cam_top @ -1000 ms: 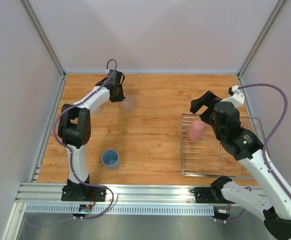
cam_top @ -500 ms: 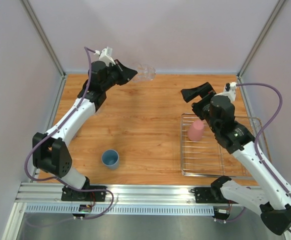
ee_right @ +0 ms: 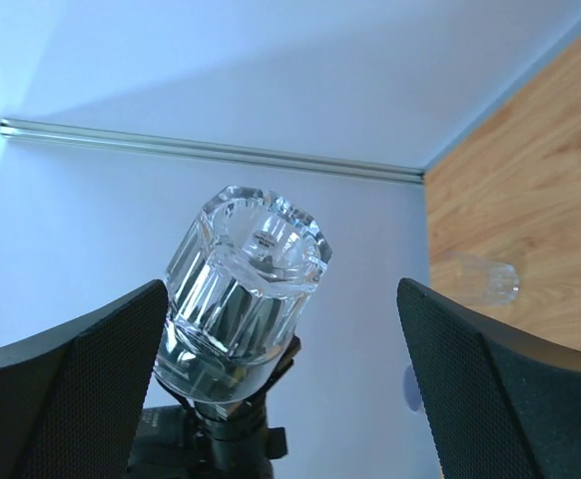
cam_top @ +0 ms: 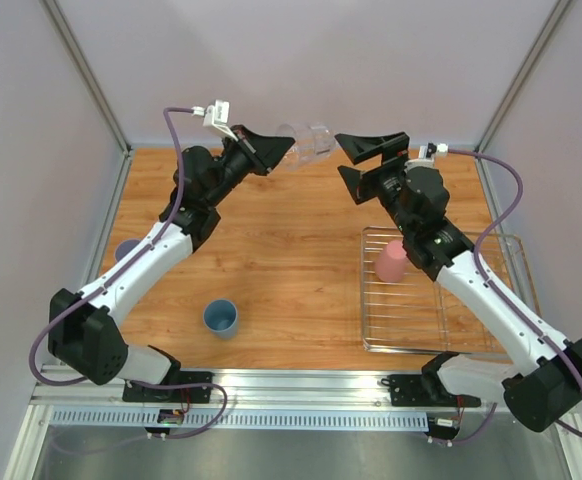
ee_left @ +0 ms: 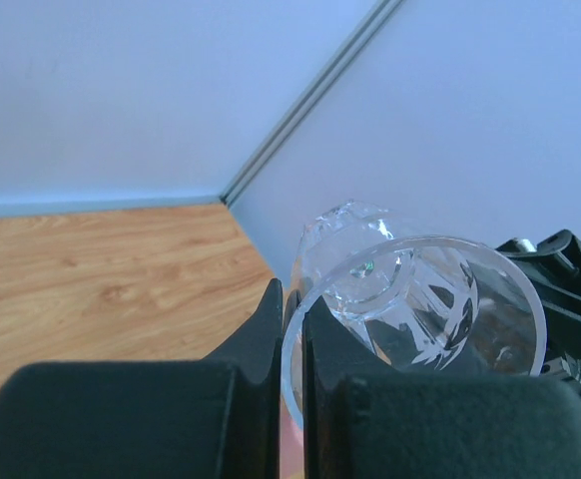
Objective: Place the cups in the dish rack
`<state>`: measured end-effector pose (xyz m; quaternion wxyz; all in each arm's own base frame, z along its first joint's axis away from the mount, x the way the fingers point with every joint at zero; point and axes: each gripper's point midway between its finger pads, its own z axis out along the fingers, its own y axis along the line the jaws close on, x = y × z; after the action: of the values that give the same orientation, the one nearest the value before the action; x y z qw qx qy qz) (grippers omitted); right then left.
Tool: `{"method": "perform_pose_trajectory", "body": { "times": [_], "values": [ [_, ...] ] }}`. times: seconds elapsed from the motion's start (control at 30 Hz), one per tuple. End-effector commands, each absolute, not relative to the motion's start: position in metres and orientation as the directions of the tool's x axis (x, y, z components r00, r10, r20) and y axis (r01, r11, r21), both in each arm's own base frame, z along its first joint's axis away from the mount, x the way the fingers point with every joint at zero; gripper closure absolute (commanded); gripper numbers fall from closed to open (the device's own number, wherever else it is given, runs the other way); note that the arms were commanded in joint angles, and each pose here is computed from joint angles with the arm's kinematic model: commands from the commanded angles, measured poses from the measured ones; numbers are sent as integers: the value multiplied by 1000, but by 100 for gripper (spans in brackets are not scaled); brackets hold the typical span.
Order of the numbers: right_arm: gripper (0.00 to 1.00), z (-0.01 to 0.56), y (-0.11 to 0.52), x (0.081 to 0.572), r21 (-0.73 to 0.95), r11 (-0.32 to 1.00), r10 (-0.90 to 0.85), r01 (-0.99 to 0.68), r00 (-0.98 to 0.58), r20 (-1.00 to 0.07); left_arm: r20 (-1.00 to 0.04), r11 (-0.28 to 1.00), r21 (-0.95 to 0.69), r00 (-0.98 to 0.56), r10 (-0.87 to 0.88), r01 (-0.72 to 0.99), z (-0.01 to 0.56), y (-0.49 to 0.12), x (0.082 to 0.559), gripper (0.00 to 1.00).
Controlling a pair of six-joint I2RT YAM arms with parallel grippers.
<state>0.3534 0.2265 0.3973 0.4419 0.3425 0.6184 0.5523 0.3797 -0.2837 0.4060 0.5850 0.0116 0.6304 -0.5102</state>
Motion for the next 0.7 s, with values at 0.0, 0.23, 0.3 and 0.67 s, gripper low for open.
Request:
{"method": "perform_pose_trajectory", "body": {
  "times": [0.0,0.23,0.3,0.67],
  "values": [
    [0,446,231,352,986,-41,918,-163,-396,-28,-742,448,-546,-160,-651,708,461,-275,361,100],
    [0,456,256,355,985,-92,888,-145,-459,15,-769,466,-492,-116,-628,735,461,-292,355,100],
    [0,456,259,357,985,-102,885,-140,-464,25,-776,470,-468,-94,-623,748,464,-296,353,100],
    [17,476,256,360,973,-157,891,-169,-450,66,-845,575,-283,85,-528,768,458,-306,335,100]
  ]
}}
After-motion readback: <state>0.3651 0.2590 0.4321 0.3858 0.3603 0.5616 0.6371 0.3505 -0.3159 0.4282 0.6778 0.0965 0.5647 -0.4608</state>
